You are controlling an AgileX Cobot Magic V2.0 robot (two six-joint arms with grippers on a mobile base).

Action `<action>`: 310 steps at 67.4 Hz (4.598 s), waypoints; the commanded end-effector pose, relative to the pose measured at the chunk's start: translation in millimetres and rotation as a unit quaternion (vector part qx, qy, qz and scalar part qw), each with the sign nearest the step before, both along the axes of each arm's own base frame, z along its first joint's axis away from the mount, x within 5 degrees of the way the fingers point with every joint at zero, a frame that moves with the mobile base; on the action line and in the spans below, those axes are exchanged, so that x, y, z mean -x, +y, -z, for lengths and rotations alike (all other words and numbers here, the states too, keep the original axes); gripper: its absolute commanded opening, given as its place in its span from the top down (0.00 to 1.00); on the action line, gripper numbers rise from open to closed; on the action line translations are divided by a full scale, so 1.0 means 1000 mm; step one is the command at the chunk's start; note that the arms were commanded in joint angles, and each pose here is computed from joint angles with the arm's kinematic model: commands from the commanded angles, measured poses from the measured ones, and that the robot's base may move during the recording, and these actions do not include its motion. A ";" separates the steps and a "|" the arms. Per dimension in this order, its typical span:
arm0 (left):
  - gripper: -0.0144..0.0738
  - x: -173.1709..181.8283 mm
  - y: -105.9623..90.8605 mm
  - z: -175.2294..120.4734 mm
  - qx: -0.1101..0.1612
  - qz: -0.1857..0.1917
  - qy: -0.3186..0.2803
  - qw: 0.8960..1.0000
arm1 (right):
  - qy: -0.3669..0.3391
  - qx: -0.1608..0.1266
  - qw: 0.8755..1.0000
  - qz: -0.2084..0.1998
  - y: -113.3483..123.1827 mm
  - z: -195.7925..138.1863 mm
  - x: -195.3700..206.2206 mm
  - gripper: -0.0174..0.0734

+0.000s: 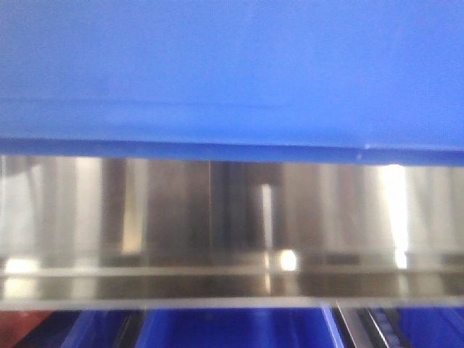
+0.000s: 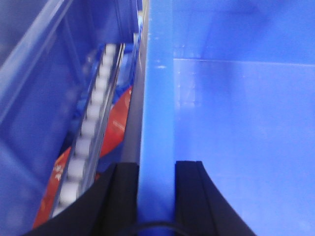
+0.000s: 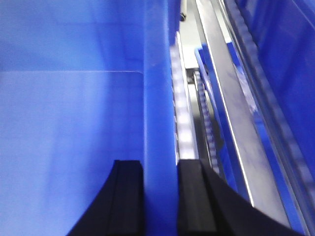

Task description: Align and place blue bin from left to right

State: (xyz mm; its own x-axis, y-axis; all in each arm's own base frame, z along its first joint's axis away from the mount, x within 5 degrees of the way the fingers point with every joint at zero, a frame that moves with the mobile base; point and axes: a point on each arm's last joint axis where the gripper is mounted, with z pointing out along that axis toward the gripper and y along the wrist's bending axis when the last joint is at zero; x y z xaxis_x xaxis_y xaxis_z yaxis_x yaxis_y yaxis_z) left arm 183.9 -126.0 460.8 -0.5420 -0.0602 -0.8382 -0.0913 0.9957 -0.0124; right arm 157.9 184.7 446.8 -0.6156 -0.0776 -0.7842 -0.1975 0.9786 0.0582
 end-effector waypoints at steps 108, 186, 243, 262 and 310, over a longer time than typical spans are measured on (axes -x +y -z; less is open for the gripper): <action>0.96 -0.002 -0.012 -0.009 0.029 0.045 -0.039 0.998 | -0.080 -0.102 0.987 -0.097 0.024 -0.020 0.001 0.90; 0.96 -0.075 -0.046 0.033 0.057 0.062 0.046 0.995 | -0.017 -0.056 0.998 0.000 0.011 0.019 -0.077 0.90; 0.17 -0.078 -0.039 0.029 0.013 0.047 0.017 0.999 | 0.016 -0.021 0.999 0.021 0.006 0.027 -0.076 0.32; 0.30 -0.078 -0.038 0.027 0.011 0.046 0.013 0.999 | 0.015 -0.019 1.000 0.019 0.007 0.027 -0.076 0.33; 0.96 -0.073 -0.026 -0.013 0.020 0.022 -0.041 0.999 | -0.063 -0.048 0.997 -0.027 -0.015 -0.013 -0.052 0.89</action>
State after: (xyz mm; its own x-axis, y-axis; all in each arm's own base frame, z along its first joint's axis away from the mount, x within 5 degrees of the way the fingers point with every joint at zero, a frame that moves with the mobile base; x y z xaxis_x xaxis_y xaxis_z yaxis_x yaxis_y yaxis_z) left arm 259.9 -155.5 464.8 -0.5159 -0.0826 -0.8527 -0.0476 0.9966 -0.0678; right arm 212.4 170.8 451.5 -0.5560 -0.0318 -0.8306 -0.2337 0.9649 0.1195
